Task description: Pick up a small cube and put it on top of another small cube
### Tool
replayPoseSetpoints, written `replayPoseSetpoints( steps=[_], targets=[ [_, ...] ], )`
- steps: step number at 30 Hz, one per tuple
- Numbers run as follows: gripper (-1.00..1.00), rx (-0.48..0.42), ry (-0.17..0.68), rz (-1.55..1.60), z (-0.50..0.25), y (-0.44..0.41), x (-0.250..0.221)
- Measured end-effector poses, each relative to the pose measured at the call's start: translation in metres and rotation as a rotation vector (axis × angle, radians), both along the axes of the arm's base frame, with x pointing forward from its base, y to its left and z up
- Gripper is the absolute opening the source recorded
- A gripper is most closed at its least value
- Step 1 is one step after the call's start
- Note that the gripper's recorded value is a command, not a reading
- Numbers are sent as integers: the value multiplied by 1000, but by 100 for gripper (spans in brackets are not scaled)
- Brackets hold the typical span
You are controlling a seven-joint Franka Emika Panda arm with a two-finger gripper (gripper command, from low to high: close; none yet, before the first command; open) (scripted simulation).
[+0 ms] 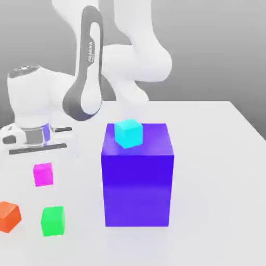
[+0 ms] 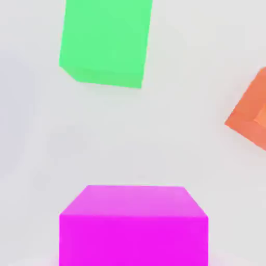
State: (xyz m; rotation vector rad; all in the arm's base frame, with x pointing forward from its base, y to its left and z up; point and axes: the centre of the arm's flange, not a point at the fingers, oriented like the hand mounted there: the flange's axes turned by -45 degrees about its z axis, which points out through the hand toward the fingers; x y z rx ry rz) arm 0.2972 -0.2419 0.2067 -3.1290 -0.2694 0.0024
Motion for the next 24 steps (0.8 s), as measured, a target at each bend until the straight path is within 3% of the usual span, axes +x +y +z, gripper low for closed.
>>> replayPoseSetpoints(
  steps=[14, 20, 21, 24],
  targets=[
    [-100, -1, -1, -424, 34, 38, 80],
    [-100, 0, -1, -471, -18, 39, 87],
    [100, -1, -1, -472, -25, 39, 87],
    [100, -1, -1, -472, -25, 39, 87]
  ],
)
